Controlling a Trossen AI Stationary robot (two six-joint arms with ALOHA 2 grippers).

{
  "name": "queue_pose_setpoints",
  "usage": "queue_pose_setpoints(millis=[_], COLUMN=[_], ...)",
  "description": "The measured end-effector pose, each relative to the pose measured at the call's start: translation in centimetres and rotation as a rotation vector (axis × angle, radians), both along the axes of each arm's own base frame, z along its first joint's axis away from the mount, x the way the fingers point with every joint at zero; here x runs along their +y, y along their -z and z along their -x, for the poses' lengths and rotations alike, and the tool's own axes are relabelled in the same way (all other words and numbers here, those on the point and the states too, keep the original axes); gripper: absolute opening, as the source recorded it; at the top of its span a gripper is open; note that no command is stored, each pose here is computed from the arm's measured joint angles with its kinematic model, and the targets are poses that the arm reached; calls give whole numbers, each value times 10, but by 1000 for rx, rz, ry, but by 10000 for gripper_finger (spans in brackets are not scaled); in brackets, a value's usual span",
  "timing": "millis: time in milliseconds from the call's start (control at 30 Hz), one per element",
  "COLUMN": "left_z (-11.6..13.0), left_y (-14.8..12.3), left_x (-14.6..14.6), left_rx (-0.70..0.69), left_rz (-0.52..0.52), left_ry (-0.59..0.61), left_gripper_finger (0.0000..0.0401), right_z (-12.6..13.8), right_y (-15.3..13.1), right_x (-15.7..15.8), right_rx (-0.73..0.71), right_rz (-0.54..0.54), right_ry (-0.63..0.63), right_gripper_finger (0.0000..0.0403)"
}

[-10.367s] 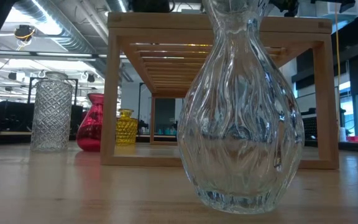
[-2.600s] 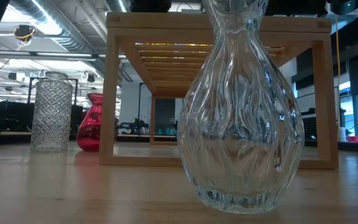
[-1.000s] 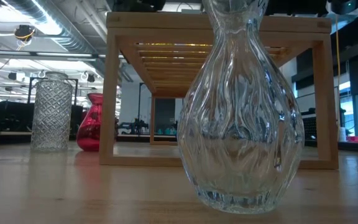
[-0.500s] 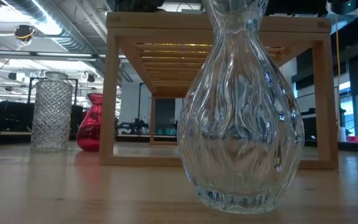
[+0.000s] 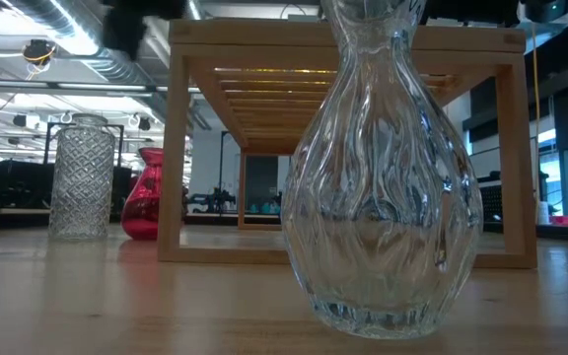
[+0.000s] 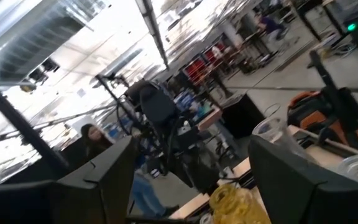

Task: Sort vases onto shelf
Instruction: Put the transparent vase on the shelf

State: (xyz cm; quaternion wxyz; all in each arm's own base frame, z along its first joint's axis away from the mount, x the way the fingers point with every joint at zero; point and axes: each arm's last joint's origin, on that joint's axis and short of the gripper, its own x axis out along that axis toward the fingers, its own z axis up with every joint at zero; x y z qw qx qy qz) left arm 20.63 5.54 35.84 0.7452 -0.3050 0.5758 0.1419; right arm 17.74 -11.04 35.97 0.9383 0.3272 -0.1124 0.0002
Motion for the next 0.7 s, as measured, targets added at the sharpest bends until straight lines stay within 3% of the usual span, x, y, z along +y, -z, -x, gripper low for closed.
queue_pose_setpoints(millis=[167,400,700], left_z=[17,4,-1], left_y=[29,65,107], left_x=[-26,-35,-37], left_rx=[98,121,231], left_rz=[-20,50,42], left_ry=[-118,-194,-249], left_gripper_finger=[101,101,101], right_z=[0,0,0], right_y=[0,0,1], right_x=[0,1,5], right_rx=[6,13,29], right_rz=[33,67,87], right_ry=[-14,-44,-160], right_gripper_finger=[266,266,266])
